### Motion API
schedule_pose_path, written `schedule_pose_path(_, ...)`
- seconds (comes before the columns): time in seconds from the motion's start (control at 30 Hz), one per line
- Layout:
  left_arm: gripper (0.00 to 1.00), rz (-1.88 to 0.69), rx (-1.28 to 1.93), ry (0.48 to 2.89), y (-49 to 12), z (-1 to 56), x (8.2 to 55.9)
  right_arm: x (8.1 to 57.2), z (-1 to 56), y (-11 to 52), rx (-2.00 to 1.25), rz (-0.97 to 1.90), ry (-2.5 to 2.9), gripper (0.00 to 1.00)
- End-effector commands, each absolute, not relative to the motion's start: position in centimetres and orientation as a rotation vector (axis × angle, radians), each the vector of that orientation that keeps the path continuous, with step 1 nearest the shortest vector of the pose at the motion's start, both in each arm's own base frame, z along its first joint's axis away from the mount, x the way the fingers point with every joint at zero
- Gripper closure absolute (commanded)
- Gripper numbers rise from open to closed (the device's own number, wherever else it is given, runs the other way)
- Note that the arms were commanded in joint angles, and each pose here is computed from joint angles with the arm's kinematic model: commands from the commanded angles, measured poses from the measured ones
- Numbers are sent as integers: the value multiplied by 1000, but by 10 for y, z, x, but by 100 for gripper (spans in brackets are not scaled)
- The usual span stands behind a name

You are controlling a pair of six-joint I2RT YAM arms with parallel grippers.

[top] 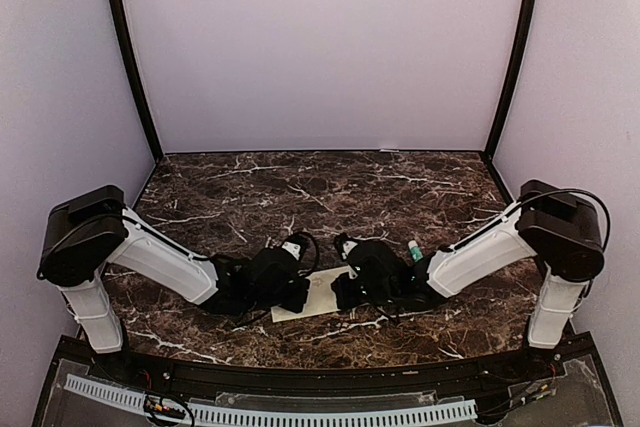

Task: Place the letter into the envelope and seal it

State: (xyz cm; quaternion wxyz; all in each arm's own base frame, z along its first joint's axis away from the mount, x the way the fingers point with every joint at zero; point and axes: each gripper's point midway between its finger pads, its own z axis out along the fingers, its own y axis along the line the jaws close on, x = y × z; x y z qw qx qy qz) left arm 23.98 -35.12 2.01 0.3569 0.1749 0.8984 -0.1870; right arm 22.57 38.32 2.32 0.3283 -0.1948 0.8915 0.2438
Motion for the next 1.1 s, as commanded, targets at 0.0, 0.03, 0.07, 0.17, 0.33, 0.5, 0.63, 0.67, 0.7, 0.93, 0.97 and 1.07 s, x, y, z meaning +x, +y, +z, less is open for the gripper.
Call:
schedule_pose_path(0.0,100,-359,513,2390,-324,0,228,218,43,392,-607,752,2301,100)
schedule_pose_path(0.03,100,-357,515,2389,-323,0,227,219,46,394,-609,763,2297,100)
schedule_pose_path(0.07,100,-361,514,2386,-323,1,227,221,48,397,-612,769,2293,100)
schedule_pose_path(0.17,100,-362,520,2382,-323,2,227,226,44,402,-621,761,2301,100)
schedule_pose_path(0.33,100,-364,528,2382,-323,1,226,233,28,408,-623,764,2327,100)
schedule_pose_path(0.5,100,-363,533,2382,-322,1,226,240,7,398,-604,732,2371,100)
schedule_pose_path(0.63,100,-355,535,2381,-319,1,225,247,-9,373,-574,636,2420,100)
schedule_pose_path(0.67,100,-354,533,2379,-319,1,226,248,-10,368,-570,612,2426,100)
schedule_pose_path(0.7,100,-356,533,2376,-319,3,226,250,-12,363,-565,589,2433,100)
schedule_pose_path(0.93,100,-353,536,2372,-318,4,225,258,-3,354,-548,546,2422,100)
schedule_pose_path(0.97,100,-355,539,2372,-318,4,225,258,-1,357,-556,561,2419,100)
schedule_pose_path(1.07,100,-360,543,2370,-319,5,225,261,8,364,-574,570,2409,100)
